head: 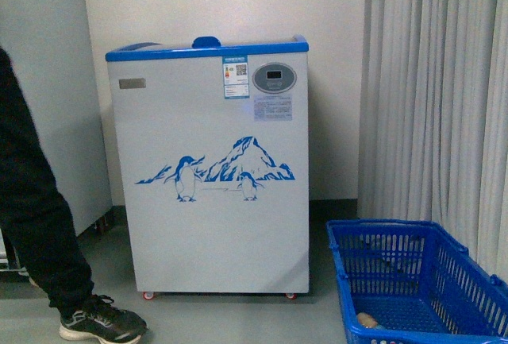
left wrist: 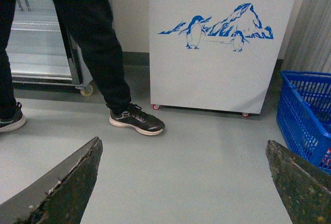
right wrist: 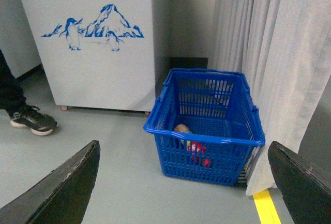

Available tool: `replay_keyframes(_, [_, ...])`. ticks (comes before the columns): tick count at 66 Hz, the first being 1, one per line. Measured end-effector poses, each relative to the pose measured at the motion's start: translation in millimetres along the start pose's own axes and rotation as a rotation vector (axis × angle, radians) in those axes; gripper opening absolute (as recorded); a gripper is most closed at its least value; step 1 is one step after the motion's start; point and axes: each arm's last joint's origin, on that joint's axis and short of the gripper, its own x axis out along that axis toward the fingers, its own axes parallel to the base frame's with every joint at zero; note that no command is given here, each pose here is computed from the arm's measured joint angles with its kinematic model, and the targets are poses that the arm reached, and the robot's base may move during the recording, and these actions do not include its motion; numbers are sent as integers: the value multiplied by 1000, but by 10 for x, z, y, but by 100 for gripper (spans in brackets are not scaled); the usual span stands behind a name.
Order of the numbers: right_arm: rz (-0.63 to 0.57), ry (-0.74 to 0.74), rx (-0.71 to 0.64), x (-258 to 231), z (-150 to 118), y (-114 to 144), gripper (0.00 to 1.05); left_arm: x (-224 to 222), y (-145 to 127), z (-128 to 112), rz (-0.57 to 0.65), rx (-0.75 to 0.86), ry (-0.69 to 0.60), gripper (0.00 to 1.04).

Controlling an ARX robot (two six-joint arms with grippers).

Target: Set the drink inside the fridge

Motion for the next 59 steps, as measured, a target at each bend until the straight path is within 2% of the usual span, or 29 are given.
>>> replay_keyframes(59, [0,0,0,0,0,0,97,0,0,0,0,0,0,97])
